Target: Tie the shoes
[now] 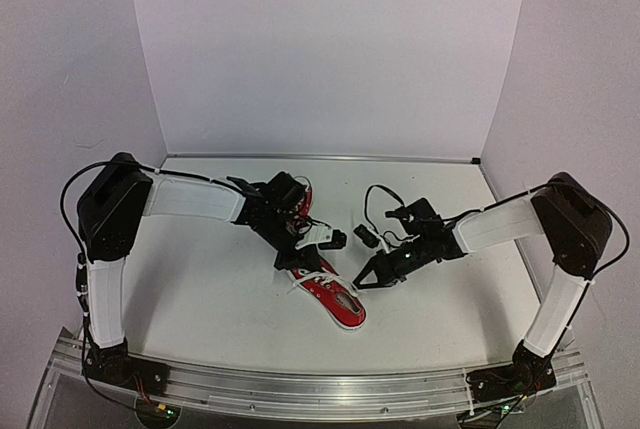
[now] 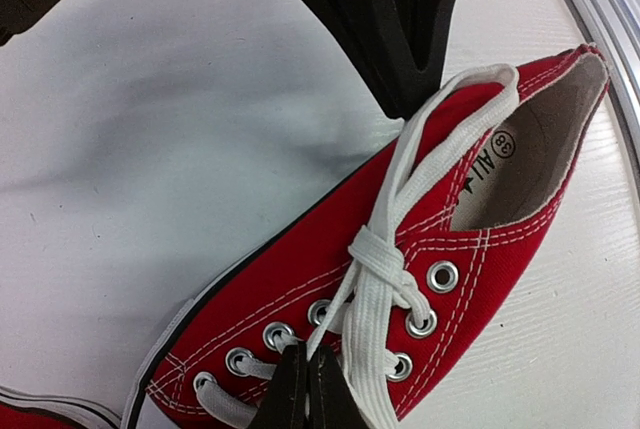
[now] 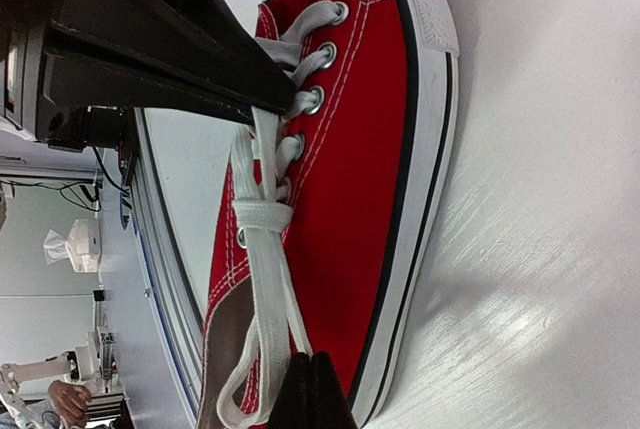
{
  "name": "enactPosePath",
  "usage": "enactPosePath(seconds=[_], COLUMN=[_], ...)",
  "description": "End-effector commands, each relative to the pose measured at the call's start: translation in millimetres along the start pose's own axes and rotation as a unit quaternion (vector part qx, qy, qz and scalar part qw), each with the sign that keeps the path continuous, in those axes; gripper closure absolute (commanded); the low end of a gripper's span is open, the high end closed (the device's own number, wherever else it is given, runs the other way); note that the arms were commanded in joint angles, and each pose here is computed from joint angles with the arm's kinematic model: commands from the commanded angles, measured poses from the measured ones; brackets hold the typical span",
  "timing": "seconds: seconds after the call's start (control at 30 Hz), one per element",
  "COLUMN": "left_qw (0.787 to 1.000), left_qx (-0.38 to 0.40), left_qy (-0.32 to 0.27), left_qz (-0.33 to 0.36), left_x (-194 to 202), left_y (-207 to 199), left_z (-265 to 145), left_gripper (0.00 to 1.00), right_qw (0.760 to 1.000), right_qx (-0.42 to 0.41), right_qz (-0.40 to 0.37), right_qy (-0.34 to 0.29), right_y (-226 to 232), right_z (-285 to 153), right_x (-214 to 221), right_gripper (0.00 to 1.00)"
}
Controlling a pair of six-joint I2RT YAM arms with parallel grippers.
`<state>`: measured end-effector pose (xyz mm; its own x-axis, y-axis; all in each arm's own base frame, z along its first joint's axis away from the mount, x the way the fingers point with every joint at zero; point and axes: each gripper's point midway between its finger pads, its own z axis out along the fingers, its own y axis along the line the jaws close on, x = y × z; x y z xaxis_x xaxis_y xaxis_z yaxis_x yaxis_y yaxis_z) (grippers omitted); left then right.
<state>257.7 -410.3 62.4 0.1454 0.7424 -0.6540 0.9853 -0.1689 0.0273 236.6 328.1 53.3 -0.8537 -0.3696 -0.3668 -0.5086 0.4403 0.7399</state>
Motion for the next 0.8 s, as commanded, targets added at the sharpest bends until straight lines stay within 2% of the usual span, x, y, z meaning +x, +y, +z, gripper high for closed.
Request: enactPosePath(seconds=[0.0,0.7,0.77], left_qw=[0.999,0.999,0.998], left_qx=[-0.036,-0.045,-0.049], left_qy=[-0.016,-0.021,-0.023], left_qz=[0.009,0.01,0.008], left_x=[-15.4,-16.2,-17.9], left_y=[11.3,13.1,14.8], left_z=[-26.0,-29.4,-30.6], left_gripper=[1.0,1.0,0.97], right_qw=[1.0,0.999,0.999], right_qx=[0.012,0.03,0.028], right_qz=[0.001,0.011,0.01], right_qy=[-0.009,-0.017,-0.018], right_y=[0.0,-6.5,-5.1], right_z=[-8.5,-19.7,-19.7], right_x=[1.7,8.3,6.3], right_gripper=[1.0,1.0,1.0])
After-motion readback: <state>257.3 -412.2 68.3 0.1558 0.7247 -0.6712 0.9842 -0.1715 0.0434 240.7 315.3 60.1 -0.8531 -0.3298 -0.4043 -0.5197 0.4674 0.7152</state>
